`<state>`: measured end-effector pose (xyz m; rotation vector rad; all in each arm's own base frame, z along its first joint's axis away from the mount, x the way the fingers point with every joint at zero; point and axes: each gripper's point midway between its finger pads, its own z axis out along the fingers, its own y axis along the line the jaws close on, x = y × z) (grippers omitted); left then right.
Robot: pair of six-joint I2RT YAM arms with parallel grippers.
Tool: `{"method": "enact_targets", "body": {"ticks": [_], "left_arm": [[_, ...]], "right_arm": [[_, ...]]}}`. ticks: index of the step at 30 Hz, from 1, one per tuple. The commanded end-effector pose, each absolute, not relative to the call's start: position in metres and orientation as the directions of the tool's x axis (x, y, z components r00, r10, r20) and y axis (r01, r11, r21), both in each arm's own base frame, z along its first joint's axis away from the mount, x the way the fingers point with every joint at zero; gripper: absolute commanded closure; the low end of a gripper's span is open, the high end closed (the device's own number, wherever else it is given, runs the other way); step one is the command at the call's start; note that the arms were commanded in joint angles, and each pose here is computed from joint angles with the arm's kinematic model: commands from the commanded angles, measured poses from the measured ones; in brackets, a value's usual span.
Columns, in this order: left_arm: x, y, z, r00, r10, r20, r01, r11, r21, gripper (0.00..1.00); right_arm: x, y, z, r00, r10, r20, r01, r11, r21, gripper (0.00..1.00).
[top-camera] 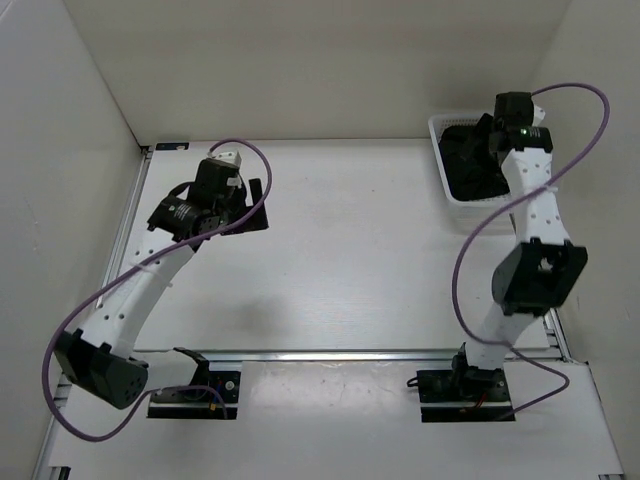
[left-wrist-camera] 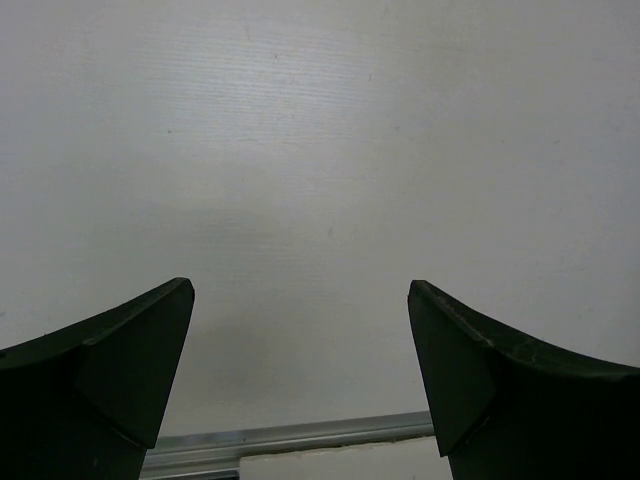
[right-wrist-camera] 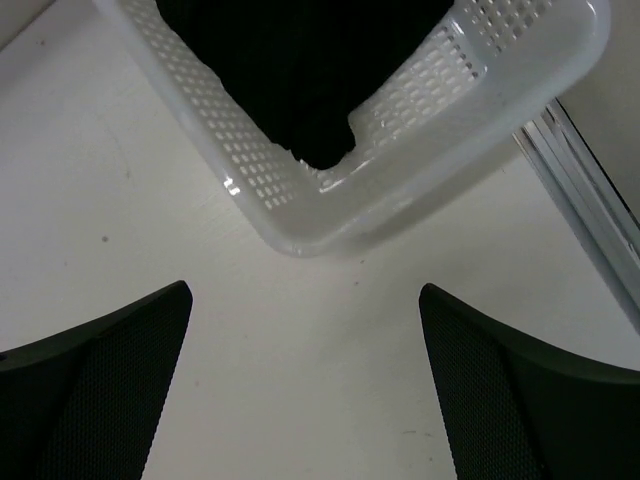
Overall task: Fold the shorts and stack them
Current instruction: Grab the shorts from the pile, then move the shorts to the center of the board
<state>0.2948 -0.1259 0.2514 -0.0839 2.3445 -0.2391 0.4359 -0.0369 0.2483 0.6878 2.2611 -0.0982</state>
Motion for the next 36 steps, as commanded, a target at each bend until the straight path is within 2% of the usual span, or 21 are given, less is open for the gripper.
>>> {"method": "enact_targets", "body": {"ticks": [1,3,4,6,7,10,12,14,15,17,20,23,24,26,27,29,32,36], "left_arm": [[0.296,-0.132,0.25,-0.739,-0.12,-0.663,0.026,0.978,-0.206,0.0],[0.3,-0.131,0.25,-0.736,-0.12,-0.666,0.018,0.98,-0.196,0.0],[0.304,-0.133,0.255,-0.73,-0.123,-0.672,0.019,0.98,-0.2,0.0],[0.309,-0.13,0.256,-0.722,-0.116,-0.682,0.011,0.984,-0.178,0.0],[0.312,-0.128,0.252,-0.729,-0.118,-0.674,0.0,0.985,-0.173,0.0],[0.319,-0.127,0.253,-0.724,-0.11,-0.681,-0.008,0.989,-0.151,0.0],[0.322,-0.127,0.251,-0.732,-0.085,-0.675,0.006,0.991,-0.131,0.0],[0.323,-0.128,0.244,-0.755,-0.075,-0.652,0.002,0.993,-0.115,0.0],[0.325,-0.127,0.25,-0.744,-0.079,-0.663,-0.003,0.993,-0.115,0.0],[0.325,-0.127,0.248,-0.752,-0.075,-0.654,-0.004,0.994,-0.109,0.0],[0.326,-0.129,0.252,-0.747,-0.078,-0.66,0.003,0.993,-0.12,0.0],[0.321,-0.142,0.257,-0.755,-0.09,-0.65,0.044,0.981,-0.188,0.0],[0.32,-0.143,0.256,-0.769,-0.092,-0.633,0.049,0.978,-0.202,0.0],[0.314,-0.141,0.25,-0.799,-0.086,-0.596,0.042,0.979,-0.199,0.0],[0.313,-0.137,0.251,-0.797,-0.1,-0.596,0.017,0.982,-0.187,0.0],[0.311,-0.109,0.252,-0.778,-0.159,-0.608,-0.111,0.987,-0.116,0.0],[0.307,-0.087,0.274,-0.718,-0.255,-0.648,-0.198,0.967,-0.16,0.0],[0.302,-0.058,0.3,-0.629,-0.349,-0.695,-0.283,0.935,-0.213,0.0]], "right_arm": [[0.476,-0.048,0.207,-0.652,0.459,-0.603,0.484,0.865,0.136,0.01],[0.498,-0.057,0.206,-0.633,0.48,-0.607,0.499,0.853,0.154,0.01],[0.509,-0.066,0.181,-0.651,0.493,-0.578,0.518,0.844,0.137,0.01],[0.527,-0.071,0.177,-0.633,0.507,-0.585,0.523,0.837,0.16,0.01],[0.535,-0.075,0.155,-0.65,0.517,-0.557,0.531,0.833,0.153,0.01],[0.561,-0.081,0.13,-0.644,0.533,-0.549,0.536,0.826,0.174,0.07],[0.58,-0.082,0.114,-0.633,0.552,-0.543,0.529,0.82,0.217,0.31],[0.592,-0.083,0.125,-0.595,0.554,-0.582,0.521,0.817,0.245,0.52],[0.595,-0.084,0.146,-0.565,0.55,-0.615,0.509,0.819,0.265,0.81],[0.597,-0.087,0.171,-0.517,0.535,-0.668,0.513,0.819,0.259,1.0],[0.592,-0.075,0.243,-0.435,0.508,-0.744,0.437,0.841,0.319,1.0],[0.572,-0.036,0.345,-0.362,0.471,-0.805,0.208,0.882,0.422,1.0],[0.555,-0.015,0.395,-0.3,0.454,-0.839,0.11,0.89,0.442,1.0],[0.532,0.016,0.44,-0.264,0.443,-0.857,-0.038,0.883,0.469,1.0],[0.506,0.041,0.485,-0.192,0.428,-0.883,-0.137,0.879,0.456,1.0],[0.463,0.08,0.53,-0.141,0.413,-0.9,-0.261,0.861,0.436,1.0],[0.416,0.129,0.56,-0.133,0.39,-0.911,-0.416,0.813,0.408,1.0],[0.366,0.187,0.556,-0.232,0.355,-0.906,-0.57,0.705,0.422,1.0]]}}
